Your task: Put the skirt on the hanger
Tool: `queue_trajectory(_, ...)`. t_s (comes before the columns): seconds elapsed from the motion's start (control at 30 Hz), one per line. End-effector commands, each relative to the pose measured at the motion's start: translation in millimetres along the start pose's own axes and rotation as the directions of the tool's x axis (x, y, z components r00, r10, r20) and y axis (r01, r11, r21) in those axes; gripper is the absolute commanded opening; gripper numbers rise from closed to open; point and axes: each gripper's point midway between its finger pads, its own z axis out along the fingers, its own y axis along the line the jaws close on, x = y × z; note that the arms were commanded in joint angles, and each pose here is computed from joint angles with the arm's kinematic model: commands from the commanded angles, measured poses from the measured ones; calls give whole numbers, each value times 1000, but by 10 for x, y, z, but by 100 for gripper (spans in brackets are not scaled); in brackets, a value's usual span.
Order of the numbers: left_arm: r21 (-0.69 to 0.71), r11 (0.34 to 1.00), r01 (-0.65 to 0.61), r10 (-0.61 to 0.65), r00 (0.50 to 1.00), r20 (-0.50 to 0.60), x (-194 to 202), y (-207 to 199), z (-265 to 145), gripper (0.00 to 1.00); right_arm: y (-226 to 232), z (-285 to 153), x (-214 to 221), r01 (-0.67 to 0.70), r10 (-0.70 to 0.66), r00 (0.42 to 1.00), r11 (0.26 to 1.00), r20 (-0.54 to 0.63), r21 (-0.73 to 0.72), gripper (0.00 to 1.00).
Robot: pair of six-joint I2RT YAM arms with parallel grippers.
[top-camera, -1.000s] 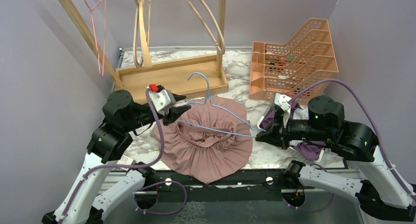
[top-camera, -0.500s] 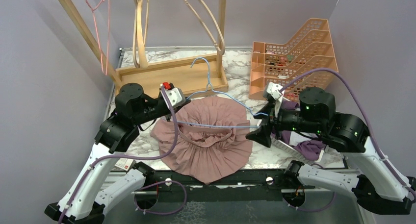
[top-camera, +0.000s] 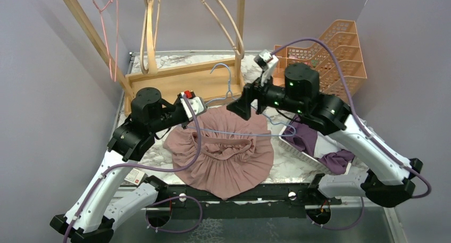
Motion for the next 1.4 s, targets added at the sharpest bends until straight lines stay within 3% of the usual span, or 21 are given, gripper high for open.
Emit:
queue_trajectory(0.0,-14,995,-103,104,994,30,-92,15,-10,0,322,326,-237,-189,193,981,971,15,-146,82)
queue_trajectory(0.1,-14,992,-123,123,992,32,-91,7,-16,0,474,415,-243,-227,228,973,947,-24,-226,74)
queue_trajectory(0.27,-18,990,-139,140,989,37,-102,11,-26,0,557,457,-279,-229,235,972,932,-15,-281,38)
queue_trajectory(0.5,-33,989,-143,144,989,42,-129,27,-58,0,555,344,-219,-189,203,979,936,19,-296,25)
queue_trajectory(0.63,-25,992,-126,127,991,46,-122,6,-46,0,558,279,-237,-155,178,983,940,48,-304,2)
queue_trajectory(0.77,-65,995,-75,78,996,45,-119,55,-54,1,430,245,-237,-102,133,985,964,111,-247,1)
queue_trajectory(0.8,-89,995,-47,51,998,44,-113,86,-60,9,406,220,-252,-75,110,984,968,139,-238,1)
queue_trajectory(0.9,-166,983,74,-65,996,60,-92,166,-84,48,315,110,-269,25,19,975,981,221,-194,1)
queue_trajectory(0.97,-222,955,197,-183,980,83,-50,197,-121,64,216,32,-228,105,-68,966,985,249,-139,1)
queue_trajectory(1.03,-300,883,361,-346,932,105,49,244,-178,71,160,-82,-123,210,-177,951,972,255,-110,1)
queue_trajectory(1.13,-420,674,607,-612,778,143,311,261,-264,74,123,-226,133,354,-322,918,929,230,-111,1)
queue_trajectory(1.23,-472,569,674,-736,673,73,631,96,-271,75,114,-371,362,429,-399,894,894,205,-131,1)
queue_trajectory(1.37,-608,441,660,-835,550,-9,1094,-25,-327,77,30,-411,700,440,-424,897,886,124,-146,1)
